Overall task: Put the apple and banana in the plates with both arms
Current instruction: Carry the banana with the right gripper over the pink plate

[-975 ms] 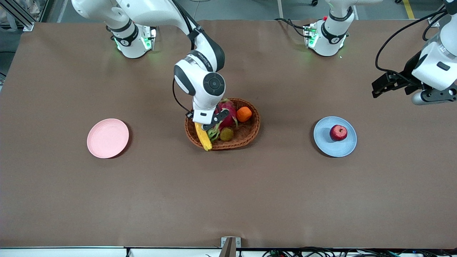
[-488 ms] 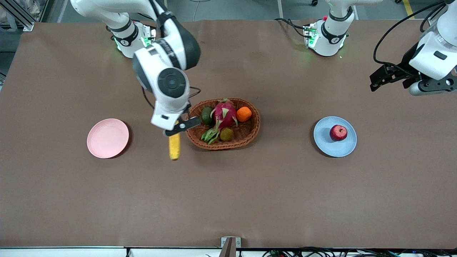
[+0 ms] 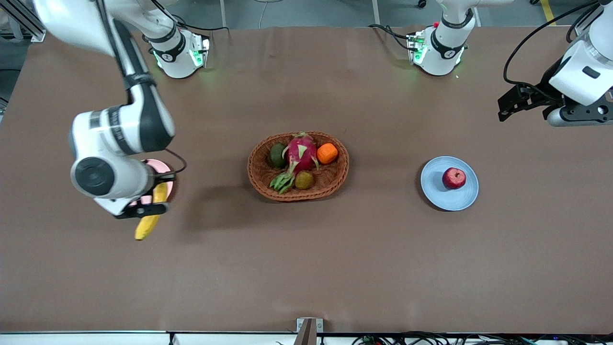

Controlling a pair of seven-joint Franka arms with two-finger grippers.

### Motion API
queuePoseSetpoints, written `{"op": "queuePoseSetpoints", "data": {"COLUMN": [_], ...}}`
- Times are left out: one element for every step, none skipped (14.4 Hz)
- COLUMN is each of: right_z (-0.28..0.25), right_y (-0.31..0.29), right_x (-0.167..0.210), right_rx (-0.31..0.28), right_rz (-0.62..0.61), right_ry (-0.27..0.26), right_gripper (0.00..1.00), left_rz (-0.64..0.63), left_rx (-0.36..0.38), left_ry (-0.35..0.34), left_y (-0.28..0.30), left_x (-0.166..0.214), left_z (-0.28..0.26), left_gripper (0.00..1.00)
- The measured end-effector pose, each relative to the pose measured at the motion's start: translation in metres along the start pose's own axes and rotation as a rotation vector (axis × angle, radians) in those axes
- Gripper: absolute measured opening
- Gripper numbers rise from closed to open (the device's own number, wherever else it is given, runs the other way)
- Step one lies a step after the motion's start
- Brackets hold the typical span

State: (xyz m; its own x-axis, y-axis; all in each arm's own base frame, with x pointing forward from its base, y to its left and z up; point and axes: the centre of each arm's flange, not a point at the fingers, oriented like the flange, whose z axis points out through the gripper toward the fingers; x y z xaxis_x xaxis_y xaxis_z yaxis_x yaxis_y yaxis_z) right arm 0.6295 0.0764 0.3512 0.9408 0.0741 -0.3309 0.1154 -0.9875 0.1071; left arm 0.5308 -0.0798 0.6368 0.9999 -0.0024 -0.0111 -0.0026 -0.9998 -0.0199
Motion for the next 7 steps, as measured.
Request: {"op": "queuePoseSetpoints", "data": {"right_z": [0.014, 0.027, 0.037, 0.048, 0.057, 0.063, 0.068], "right_y": [0.024, 0.041, 0.052, 0.058, 0.062, 0.063, 0.063], "right_x": [0.000, -0.001, -0.004, -0.007, -0.010, -0.014, -0.018], "right_rx": [0.014, 0.024, 0.032, 0.038, 0.042, 0.045, 0.046], "right_rz": [0.006, 0.010, 0.014, 0.017, 0.021, 0.023, 0.022], "right_ry": [-0.013, -0.030, -0.050, -0.070, -0.089, -0.104, -0.116], "right_gripper": [0.10, 0.10, 0.10, 0.10, 0.10, 0.10, 0.10], "left_rz": [0.006, 0.010, 0.017, 0.023, 0.027, 0.028, 0.027], "left_rx": [-0.001, -0.001, -0.001, -0.002, -0.002, -0.002, -0.002], "left_ry": [0.004, 0.009, 0.012, 0.014, 0.014, 0.014, 0.014], "left_y": [-0.001, -0.002, -0.002, -0.003, -0.003, -0.004, -0.006], "left_x": [0.000, 0.000, 0.000, 0.000, 0.000, 0.000, 0.001], "left_z": [-0.001, -0.002, -0.003, -0.003, -0.003, -0.003, -0.003], "left_gripper": [1.00, 1.00, 1.00, 1.00, 1.00, 1.00, 1.00]}}
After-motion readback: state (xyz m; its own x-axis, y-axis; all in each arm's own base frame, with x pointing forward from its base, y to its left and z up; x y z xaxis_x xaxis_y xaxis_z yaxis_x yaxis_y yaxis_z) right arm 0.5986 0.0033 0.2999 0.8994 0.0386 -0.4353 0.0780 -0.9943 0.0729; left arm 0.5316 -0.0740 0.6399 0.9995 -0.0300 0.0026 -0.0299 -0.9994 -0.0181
